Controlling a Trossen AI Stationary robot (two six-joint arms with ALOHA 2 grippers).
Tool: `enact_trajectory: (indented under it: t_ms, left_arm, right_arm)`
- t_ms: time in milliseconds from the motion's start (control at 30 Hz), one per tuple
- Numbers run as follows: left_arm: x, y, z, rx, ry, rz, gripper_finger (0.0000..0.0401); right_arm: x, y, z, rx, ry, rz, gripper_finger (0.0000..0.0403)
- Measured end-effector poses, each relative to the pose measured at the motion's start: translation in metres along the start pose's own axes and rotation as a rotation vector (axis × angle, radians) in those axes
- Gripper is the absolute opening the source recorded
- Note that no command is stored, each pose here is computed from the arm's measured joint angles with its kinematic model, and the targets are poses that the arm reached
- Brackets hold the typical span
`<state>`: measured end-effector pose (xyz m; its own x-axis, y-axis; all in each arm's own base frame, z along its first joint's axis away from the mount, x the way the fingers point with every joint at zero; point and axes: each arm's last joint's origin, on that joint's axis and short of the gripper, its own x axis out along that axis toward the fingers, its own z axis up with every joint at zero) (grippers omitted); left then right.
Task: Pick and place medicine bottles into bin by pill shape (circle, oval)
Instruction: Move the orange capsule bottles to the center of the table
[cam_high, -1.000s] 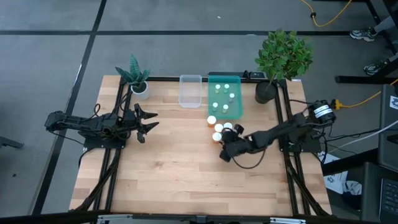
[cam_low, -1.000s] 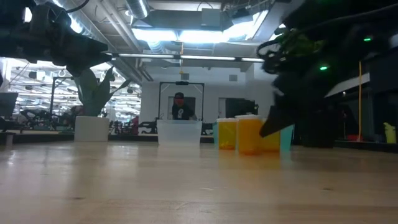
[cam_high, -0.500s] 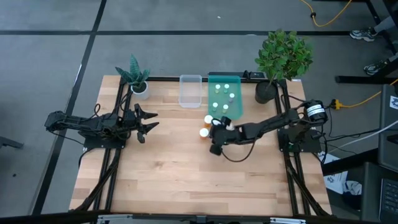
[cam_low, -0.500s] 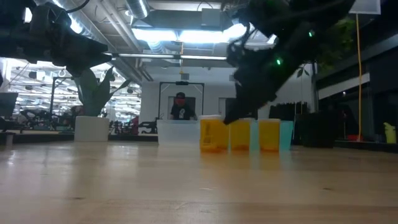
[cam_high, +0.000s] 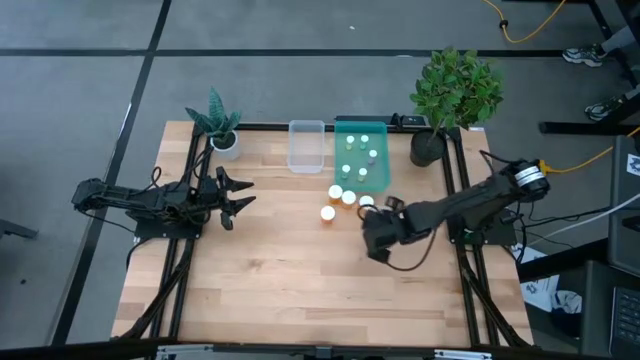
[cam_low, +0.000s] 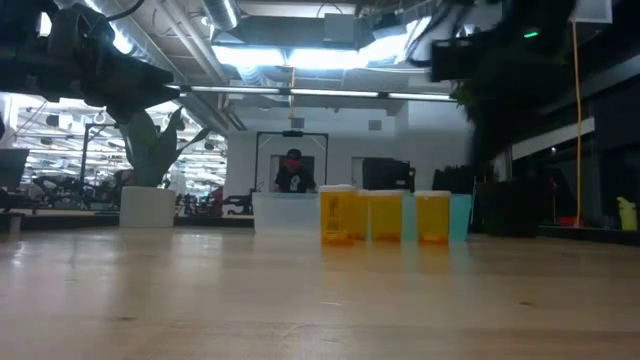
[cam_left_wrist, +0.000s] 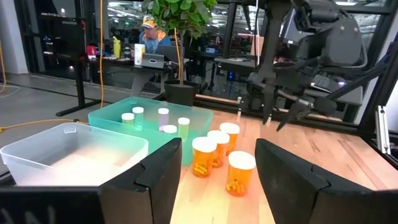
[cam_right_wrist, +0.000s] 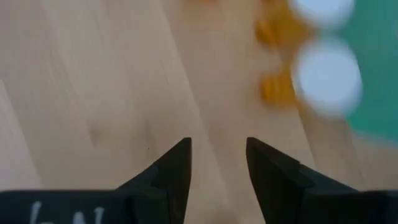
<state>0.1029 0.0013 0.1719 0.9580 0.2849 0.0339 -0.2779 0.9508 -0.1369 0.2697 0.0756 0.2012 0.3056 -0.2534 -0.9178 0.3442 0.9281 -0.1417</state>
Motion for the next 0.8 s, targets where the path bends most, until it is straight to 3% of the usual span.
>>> enact_trajectory:
  t_ms: [133,267,500,800]
  left_arm:
    - [0.0,0.0,0.0,0.0,0.0,0.0,0.0195]
    - [0.0,0.0,0.0,0.0,0.0,0.0,0.0195]
    - [0.0,0.0,0.0,-0.001,-0.001,0.0,0.0195]
    - [0.0,0.0,0.0,-0.001,-0.001,-0.001,0.0195]
  right_arm:
    - [-0.011,-0.006,-0.025,0.065,0.139,-0.091,0.0154]
    - [-0.002,-0.01,-0.041,0.099,0.161,-0.134,0.0154]
    - [0.039,-0.021,-0.052,0.141,0.054,-0.106,0.0154]
    - [0.053,-0.041,-0.031,0.06,-0.115,-0.188,0.0154]
